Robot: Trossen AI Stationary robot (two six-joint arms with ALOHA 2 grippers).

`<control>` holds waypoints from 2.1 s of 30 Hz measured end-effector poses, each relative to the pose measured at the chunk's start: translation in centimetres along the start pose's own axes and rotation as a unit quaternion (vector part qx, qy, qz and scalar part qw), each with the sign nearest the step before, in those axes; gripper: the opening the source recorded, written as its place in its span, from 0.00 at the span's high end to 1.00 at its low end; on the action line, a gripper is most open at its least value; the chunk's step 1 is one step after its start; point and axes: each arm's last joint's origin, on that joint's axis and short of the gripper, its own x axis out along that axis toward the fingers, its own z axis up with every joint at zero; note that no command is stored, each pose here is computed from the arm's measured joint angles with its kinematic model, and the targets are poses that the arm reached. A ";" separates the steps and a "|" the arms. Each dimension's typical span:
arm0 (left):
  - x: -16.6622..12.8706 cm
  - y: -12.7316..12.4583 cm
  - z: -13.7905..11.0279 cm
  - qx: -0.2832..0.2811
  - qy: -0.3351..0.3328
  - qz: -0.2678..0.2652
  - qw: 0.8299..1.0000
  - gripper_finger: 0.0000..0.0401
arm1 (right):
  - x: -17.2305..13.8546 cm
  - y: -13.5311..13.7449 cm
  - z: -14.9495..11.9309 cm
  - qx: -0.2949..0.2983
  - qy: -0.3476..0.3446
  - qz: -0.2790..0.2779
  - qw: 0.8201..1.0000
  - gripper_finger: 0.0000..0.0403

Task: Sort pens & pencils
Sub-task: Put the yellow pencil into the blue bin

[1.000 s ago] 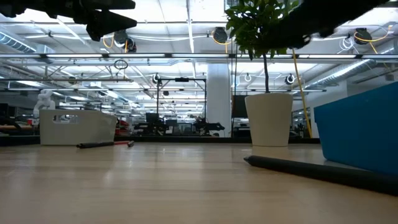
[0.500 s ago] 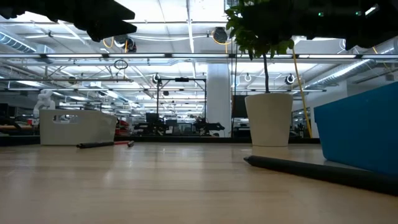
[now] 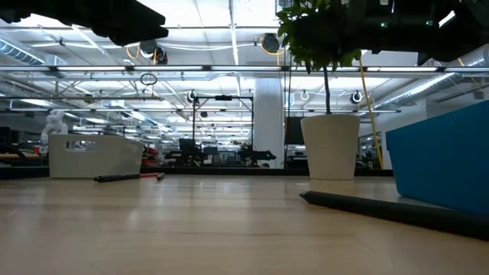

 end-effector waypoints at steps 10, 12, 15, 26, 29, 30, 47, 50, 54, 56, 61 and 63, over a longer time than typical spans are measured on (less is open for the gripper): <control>0.0 0.1 0.0 -0.003 0.000 0.009 1.000 0.31 | 0.0 0.1 -0.2 0.025 0.012 0.002 1.000 0.47; 0.0 0.1 0.0 -0.005 0.002 0.024 1.000 0.31 | 0.0 0.2 -0.2 0.030 0.012 0.005 0.999 0.47; 0.0 0.2 0.0 -0.016 0.003 0.040 0.999 0.31 | -0.1 0.5 -0.2 0.045 0.012 0.010 0.999 0.47; -0.1 0.1 0.0 -0.027 0.003 0.036 0.999 0.31 | -0.2 1.2 -0.5 -0.011 0.032 0.028 0.999 0.47; -0.1 0.1 0.0 -0.027 0.003 0.036 0.999 0.31 | -0.2 1.2 -0.6 -0.046 0.037 0.030 0.998 0.47; -0.1 0.1 0.0 -0.027 0.003 0.036 0.999 0.31 | -0.2 1.2 -0.6 -0.058 0.036 0.030 0.997 0.47; -0.1 0.1 0.0 0.026 0.005 0.036 0.999 0.31 | -0.2 1.0 0.5 -0.174 -0.024 0.014 0.984 0.47; -0.1 0.1 0.0 0.028 0.006 0.036 0.999 0.31 | -0.2 1.0 0.5 -0.174 -0.024 0.014 0.984 0.47; -0.1 0.0 -0.1 0.001 0.010 0.034 0.999 0.31 | -0.2 0.9 0.6 -0.117 -0.028 0.014 0.993 0.47; -0.1 -0.1 -0.5 -0.048 0.023 0.031 0.998 0.31 | -0.2 0.9 0.7 -0.073 -0.030 0.015 0.997 0.47; -0.4 -0.8 -1.4 -0.141 0.100 -0.029 0.984 0.31 | -0.2 1.0 0.6 0.014 -0.025 0.018 0.999 0.47; -0.3 -1.3 -1.0 -0.169 0.154 -0.050 0.972 0.31 | -0.2 1.0 0.5 0.041 -0.019 0.020 0.999 0.47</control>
